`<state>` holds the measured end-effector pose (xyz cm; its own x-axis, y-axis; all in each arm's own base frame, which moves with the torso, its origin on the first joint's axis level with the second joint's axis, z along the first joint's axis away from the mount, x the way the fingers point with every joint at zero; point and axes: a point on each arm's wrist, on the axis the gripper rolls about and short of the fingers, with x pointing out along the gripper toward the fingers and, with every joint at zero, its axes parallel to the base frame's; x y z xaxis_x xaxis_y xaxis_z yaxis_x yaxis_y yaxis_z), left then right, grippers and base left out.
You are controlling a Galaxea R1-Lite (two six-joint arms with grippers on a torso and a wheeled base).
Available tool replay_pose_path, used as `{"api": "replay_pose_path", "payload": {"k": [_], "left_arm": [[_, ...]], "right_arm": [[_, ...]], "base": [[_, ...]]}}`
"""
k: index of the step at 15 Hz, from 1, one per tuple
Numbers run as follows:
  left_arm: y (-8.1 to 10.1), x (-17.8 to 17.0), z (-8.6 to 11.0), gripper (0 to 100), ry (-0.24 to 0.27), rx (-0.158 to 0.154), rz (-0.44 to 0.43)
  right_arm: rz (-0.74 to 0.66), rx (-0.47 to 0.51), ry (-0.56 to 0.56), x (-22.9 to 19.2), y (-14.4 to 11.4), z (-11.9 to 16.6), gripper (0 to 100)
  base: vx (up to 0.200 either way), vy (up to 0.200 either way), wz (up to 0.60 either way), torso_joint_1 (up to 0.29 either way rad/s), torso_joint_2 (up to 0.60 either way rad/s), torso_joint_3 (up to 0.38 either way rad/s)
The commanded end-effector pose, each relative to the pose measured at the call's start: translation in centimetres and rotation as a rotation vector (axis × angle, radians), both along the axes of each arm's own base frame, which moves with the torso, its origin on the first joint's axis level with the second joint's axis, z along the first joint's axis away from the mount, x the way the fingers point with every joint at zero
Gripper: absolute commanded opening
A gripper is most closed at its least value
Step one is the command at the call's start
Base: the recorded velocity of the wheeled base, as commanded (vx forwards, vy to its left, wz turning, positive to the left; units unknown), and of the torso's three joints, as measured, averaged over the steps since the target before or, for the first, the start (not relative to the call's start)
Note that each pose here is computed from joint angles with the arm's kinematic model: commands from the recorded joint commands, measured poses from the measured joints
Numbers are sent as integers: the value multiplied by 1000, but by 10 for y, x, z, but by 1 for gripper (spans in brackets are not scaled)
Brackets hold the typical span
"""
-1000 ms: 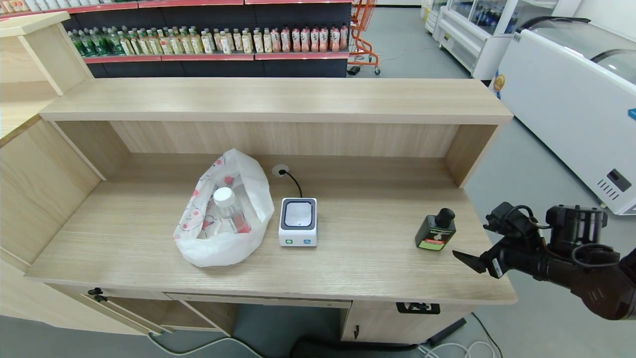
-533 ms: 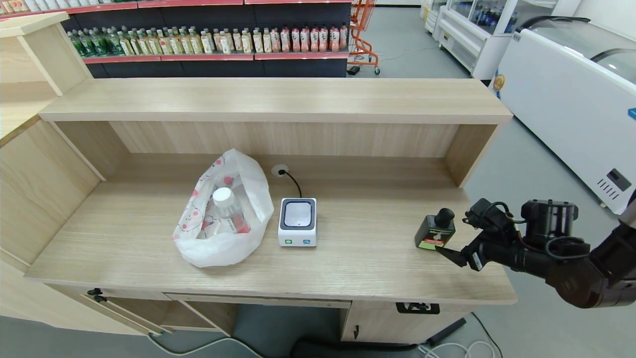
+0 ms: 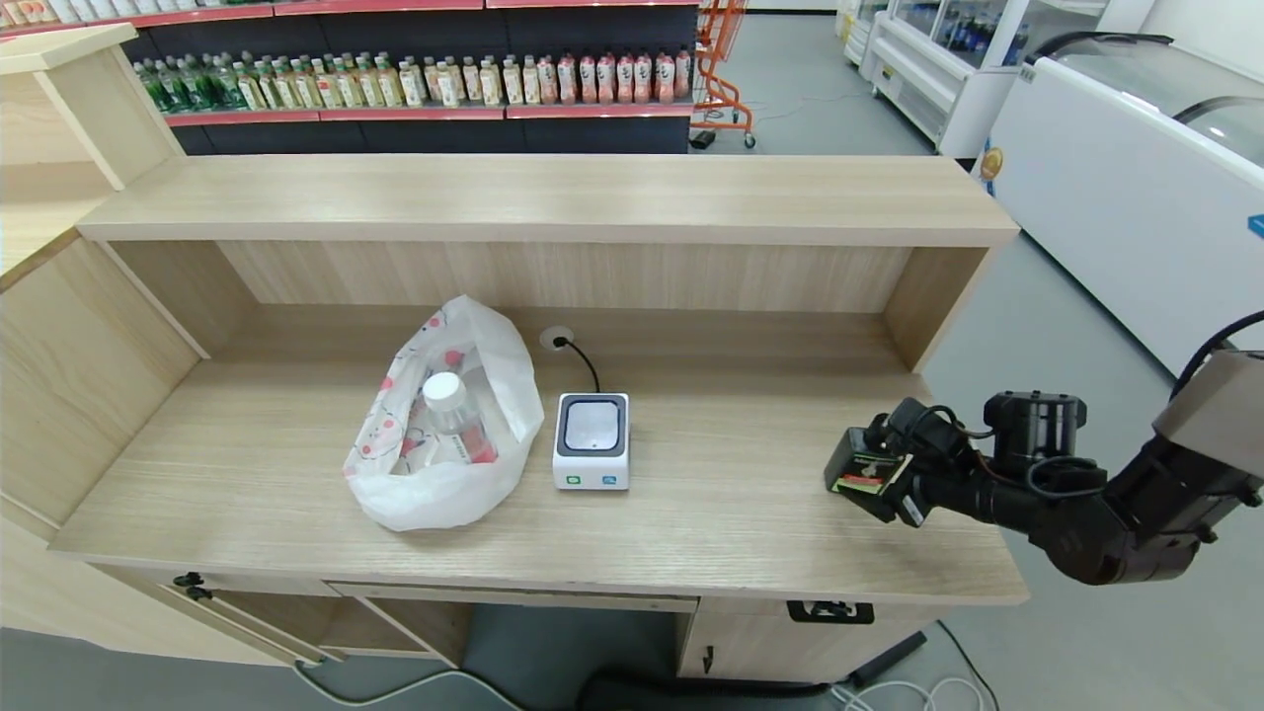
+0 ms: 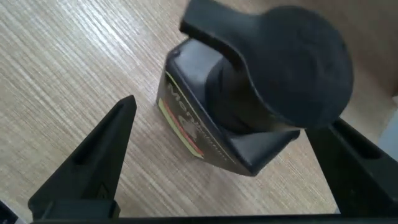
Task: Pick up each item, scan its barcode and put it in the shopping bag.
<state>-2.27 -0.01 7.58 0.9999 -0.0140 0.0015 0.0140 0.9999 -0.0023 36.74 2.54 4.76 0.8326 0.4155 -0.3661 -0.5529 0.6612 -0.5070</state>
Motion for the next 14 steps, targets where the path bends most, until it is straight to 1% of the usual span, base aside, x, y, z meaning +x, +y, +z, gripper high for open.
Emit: {"api": "replay_pose_path", "payload": {"k": [1, 4, 5, 8, 10, 12, 13, 14], "left_arm": [[0, 0, 0, 100, 0, -1, 0], [0, 0, 0, 100, 0, -1, 0], [0, 0, 0, 100, 0, -1, 0], [0, 0, 0, 100, 0, -1, 0], [0, 0, 0, 100, 0, 1, 0], [0, 0, 0, 100, 0, 1, 0], [0, 0, 0, 100, 0, 1, 0], [0, 0, 0, 100, 0, -1, 2]], "right_arm": [[14, -3, 17, 4, 4, -10, 100], [30, -11, 14, 10, 8, -14, 100], [43, -6, 9, 12, 8, -14, 0], [47, -13, 6, 12, 9, -15, 0], [51, -12, -12, 12, 9, -10, 0], [56, -8, -48, 7, 10, 5, 0], [64, -15, -81, 2, 13, 19, 0], [77, -47, -133, -6, 13, 35, 0]], "base": [[0, 0, 0, 0, 0, 0], [0, 0, 0, 0, 0, 0], [0, 0, 0, 0, 0, 0], [0, 0, 0, 0, 0, 0], [0, 0, 0, 0, 0, 0], [0, 0, 0, 0, 0, 0], [0, 0, 0, 0, 0, 0], [0, 0, 0, 0, 0, 0]]}}
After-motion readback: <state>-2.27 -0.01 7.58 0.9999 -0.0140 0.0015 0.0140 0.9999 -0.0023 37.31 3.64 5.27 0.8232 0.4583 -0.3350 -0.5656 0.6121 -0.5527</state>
